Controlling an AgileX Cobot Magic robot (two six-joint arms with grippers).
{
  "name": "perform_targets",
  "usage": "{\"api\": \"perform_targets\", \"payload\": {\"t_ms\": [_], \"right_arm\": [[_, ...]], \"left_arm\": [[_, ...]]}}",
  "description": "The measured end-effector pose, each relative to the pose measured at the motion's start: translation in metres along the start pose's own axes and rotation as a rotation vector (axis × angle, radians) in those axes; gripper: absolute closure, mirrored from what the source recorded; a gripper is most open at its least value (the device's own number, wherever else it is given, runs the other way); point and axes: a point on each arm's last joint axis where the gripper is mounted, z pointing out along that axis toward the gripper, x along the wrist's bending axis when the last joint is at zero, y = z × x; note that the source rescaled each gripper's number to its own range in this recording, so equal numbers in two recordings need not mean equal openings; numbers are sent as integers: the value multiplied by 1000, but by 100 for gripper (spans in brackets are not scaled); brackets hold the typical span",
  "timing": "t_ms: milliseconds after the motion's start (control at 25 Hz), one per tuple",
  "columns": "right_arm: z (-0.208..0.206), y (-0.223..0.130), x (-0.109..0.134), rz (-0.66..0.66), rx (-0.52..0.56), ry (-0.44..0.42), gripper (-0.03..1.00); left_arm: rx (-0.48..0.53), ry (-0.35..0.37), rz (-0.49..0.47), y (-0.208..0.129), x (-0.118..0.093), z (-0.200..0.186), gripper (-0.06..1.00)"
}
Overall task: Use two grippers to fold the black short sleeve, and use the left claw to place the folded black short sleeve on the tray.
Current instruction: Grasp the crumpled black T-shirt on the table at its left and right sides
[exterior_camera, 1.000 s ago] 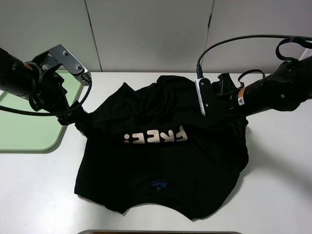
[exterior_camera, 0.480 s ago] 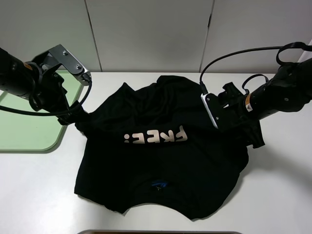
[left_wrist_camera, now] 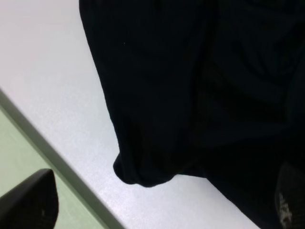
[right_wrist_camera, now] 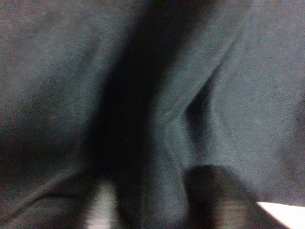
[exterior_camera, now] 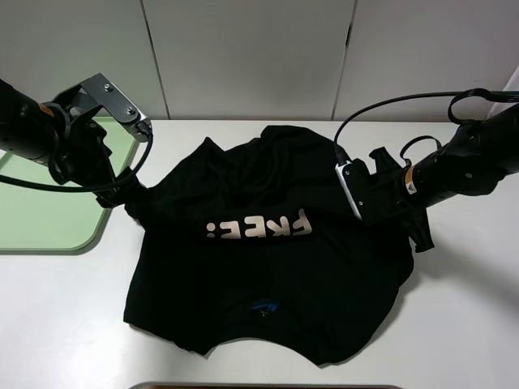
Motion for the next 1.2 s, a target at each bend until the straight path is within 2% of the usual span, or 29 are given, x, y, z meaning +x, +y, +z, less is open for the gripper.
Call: {"api": "perform_targets", "payload": {"t_ms": [40, 80, 120, 160, 360, 480, 720, 840, 1040, 1200], "right_arm": [[0, 0, 1, 4, 5, 8, 71], [0, -1, 1, 8, 10, 16, 84], [0, -1, 2, 11, 16, 25, 94], [0, -2, 3, 12, 20, 32, 97], [0, -3, 5, 12, 35, 56, 97], [0, -3, 5, 12, 37, 58, 97], [0, -3, 5, 12, 37, 58, 97], [0, -3, 5, 12, 37, 58, 97], [0, -3, 5, 15, 37, 58, 97], [0, -3, 5, 45, 38, 57, 97]], "left_arm": [[0, 0, 0, 0, 0, 0, 4], [-1, 1, 0, 0, 0, 0, 4], [-1, 1, 0, 0, 0, 0, 4], [-2, 1, 0, 0, 0, 0, 4], [-4, -2, 7, 1, -2, 0, 4], [-9, -23, 39, 6, -11, 1, 4], [-25, -51, 176, 13, -27, 1, 4], [-11, -61, 200, 13, -27, 6, 4], [68, -121, 200, 20, -24, 30, 4], [98, -152, 205, 37, -18, 46, 4]]}}
